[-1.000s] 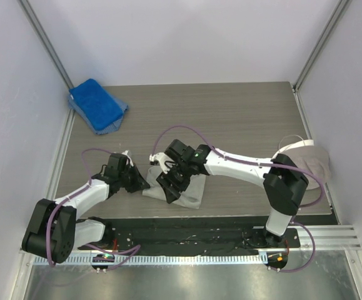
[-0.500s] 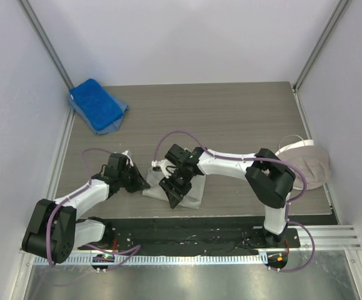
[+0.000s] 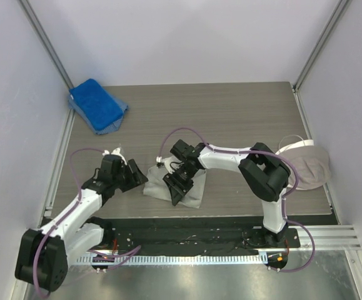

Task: Fold the napkin, place the utensils inside, and roll it up
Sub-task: Roll the napkin with the utensil

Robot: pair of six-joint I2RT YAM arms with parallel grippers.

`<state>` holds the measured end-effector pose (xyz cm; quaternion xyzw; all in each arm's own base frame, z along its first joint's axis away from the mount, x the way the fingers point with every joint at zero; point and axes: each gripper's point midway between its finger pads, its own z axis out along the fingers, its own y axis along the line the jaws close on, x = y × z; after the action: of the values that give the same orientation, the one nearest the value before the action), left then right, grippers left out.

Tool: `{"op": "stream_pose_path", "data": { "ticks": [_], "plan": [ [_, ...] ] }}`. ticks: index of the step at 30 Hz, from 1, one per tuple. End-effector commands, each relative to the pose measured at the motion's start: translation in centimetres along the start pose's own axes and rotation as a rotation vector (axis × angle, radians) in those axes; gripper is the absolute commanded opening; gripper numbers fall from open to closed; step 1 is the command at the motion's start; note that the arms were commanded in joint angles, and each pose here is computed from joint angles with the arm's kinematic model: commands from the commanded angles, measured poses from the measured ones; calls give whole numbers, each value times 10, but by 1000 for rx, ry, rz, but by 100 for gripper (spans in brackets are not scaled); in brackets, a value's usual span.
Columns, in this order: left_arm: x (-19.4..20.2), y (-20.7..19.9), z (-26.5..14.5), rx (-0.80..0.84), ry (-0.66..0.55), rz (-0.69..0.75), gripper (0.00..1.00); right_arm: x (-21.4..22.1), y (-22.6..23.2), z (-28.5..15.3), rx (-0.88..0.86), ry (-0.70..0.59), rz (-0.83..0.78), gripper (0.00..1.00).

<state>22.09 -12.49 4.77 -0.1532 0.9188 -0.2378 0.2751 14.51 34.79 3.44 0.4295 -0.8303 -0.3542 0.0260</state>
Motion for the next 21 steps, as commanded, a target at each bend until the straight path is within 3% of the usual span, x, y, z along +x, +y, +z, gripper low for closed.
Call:
{"op": "stream_pose_path", "data": {
  "ticks": [1,8,16,21],
  "plan": [
    [-12,2,-11,-10,-90,-2,58,9,-24,11,25,34,-11,51],
    [1,-16,-10,154,-87,-7,51,9,-28,15,8,42,1,50],
    [9,-18,1,185,-47,-19,44,11,-31,16,10,47,7,50],
    [11,-11,8,153,-36,-27,26,6,-30,14,17,37,7,50]
  ]
}}
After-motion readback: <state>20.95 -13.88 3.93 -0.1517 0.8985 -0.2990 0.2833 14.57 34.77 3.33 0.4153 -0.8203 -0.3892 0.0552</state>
